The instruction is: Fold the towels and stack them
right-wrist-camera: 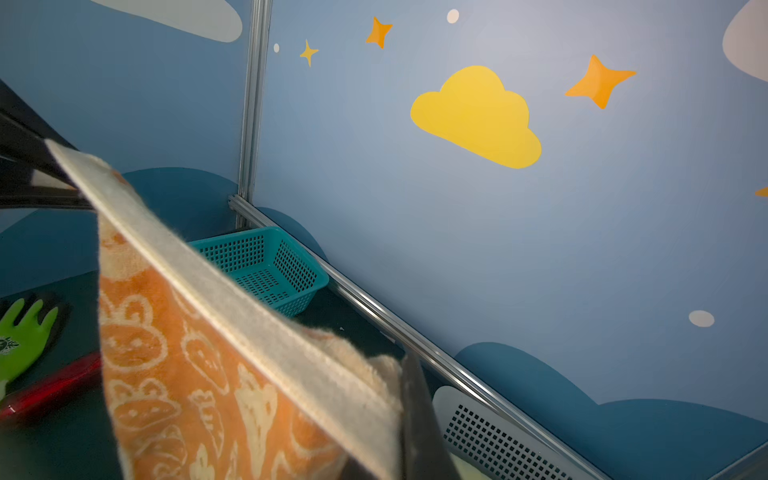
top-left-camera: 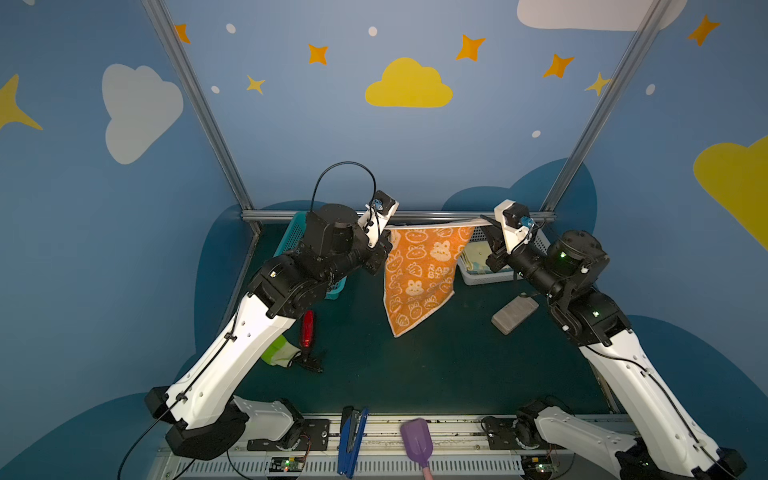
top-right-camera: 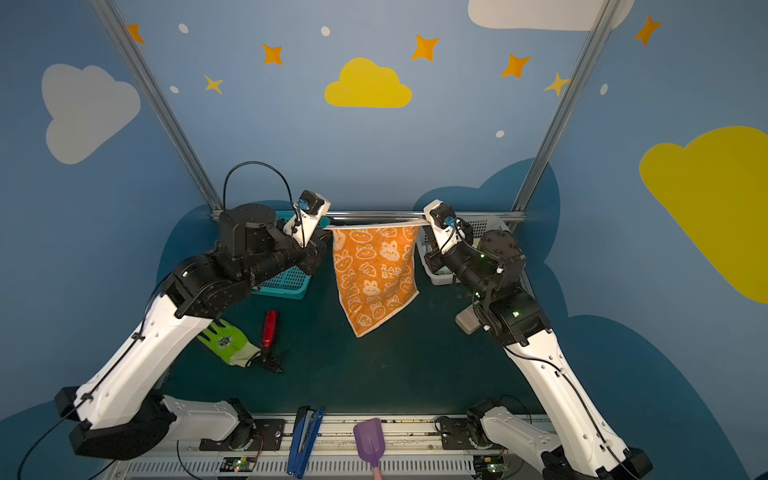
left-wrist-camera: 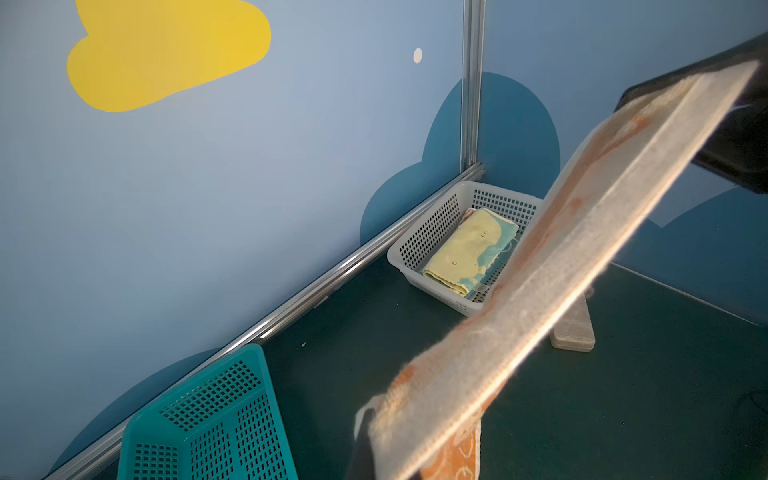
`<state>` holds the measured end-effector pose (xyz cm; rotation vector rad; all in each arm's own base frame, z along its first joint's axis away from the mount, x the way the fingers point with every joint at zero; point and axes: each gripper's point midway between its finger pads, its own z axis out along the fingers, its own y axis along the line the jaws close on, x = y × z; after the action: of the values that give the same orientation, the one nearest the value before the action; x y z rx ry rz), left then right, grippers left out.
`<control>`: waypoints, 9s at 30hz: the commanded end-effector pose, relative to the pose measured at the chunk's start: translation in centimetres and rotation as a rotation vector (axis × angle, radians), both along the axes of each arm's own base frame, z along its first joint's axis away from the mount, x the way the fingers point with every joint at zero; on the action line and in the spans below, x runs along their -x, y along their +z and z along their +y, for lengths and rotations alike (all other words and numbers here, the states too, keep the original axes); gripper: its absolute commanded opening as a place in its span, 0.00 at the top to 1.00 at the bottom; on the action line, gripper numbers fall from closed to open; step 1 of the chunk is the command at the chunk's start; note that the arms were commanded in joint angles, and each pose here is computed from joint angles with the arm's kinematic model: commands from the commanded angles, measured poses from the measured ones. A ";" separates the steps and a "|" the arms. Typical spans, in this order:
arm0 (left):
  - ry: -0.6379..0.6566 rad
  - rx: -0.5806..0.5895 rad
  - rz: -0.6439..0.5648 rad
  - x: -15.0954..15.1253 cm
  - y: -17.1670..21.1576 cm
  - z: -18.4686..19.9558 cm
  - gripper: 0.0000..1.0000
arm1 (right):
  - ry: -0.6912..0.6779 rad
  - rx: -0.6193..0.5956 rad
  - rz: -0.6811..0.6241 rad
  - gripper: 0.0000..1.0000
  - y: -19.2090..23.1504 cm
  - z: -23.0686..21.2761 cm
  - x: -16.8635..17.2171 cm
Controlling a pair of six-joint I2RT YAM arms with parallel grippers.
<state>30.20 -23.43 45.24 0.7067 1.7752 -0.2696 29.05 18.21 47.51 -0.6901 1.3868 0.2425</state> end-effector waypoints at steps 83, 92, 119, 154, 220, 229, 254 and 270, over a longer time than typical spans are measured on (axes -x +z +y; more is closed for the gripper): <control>0.344 -0.234 0.544 -9.8 -26.5 3.6 0.96 | -0.199 0.192 1.083 1.00 -34.1 -1.5 -7.4; 0.350 -0.269 0.579 -5.8 -28.4 3.4 0.96 | -0.230 0.173 1.155 1.00 -36.8 -1.9 -2.2; 0.333 -0.330 0.702 0.3 -34.4 2.4 0.96 | -0.239 0.032 1.295 1.00 -39.0 -0.3 4.8; 0.414 -0.454 0.655 4.4 -39.2 3.1 0.95 | -0.311 -0.081 1.248 0.57 -40.4 -1.6 9.6; 0.367 -0.151 0.695 3.8 -36.9 1.3 0.36 | -0.194 -0.050 1.300 0.50 -41.8 2.0 6.5; 0.292 -0.123 0.745 3.8 -38.4 -1.2 0.36 | -0.195 -0.054 1.305 0.50 -42.2 2.5 3.9; 0.328 -0.153 0.785 5.8 -39.7 0.3 0.36 | -0.045 -0.009 1.330 0.51 -43.0 3.7 7.6; 0.331 -0.214 0.856 9.0 -41.6 1.5 0.36 | 0.140 0.001 1.405 0.52 -42.9 5.9 11.5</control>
<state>22.16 -22.65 3.82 0.4567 2.7025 -0.1940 18.68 24.27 5.03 -0.5919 2.6303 0.9327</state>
